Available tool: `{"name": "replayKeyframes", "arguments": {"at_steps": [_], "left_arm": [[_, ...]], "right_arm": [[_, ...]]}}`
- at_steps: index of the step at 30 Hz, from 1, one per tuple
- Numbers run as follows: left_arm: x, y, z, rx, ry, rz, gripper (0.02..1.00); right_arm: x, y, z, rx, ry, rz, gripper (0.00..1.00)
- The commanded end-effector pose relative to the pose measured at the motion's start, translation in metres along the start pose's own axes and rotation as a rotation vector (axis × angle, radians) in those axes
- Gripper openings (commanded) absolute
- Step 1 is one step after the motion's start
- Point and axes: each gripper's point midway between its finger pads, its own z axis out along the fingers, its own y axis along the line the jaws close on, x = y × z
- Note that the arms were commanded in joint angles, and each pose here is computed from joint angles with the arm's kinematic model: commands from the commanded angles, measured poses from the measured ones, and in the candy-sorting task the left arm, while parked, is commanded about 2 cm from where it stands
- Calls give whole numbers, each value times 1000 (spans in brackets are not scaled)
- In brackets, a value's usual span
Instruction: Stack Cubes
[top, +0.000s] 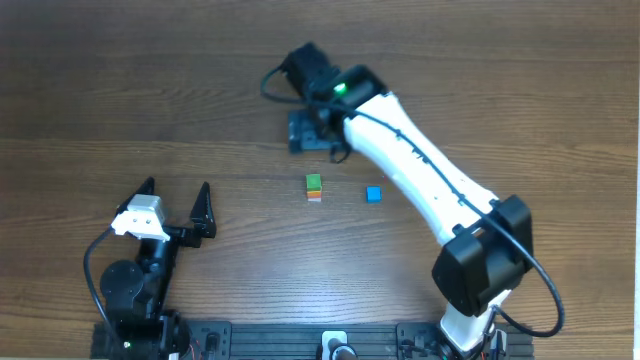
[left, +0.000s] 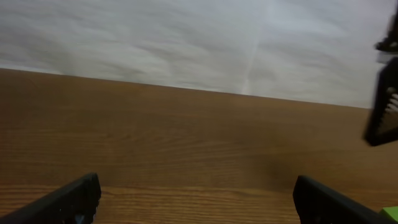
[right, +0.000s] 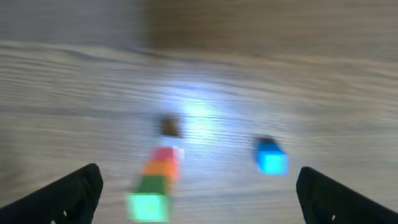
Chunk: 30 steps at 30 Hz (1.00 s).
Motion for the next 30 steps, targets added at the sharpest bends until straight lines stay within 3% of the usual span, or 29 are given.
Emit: {"name": "replayKeyframes", "arguments": {"at_steps": [1,7,17,30], "left_arm": [[2,-3,0,17,4,15,998],[2,-3,0,17,4,15,1000],[2,-3,0,17,4,15,998],[2,-3,0,17,4,15,1000]], "right_arm": [[-1,-55,-17,82,37,6,991],[26,-81,16,107,163,15,991],[69,-72,91,-34,247,5,989],[86,-79,114,-24,257,-6,978]]}}
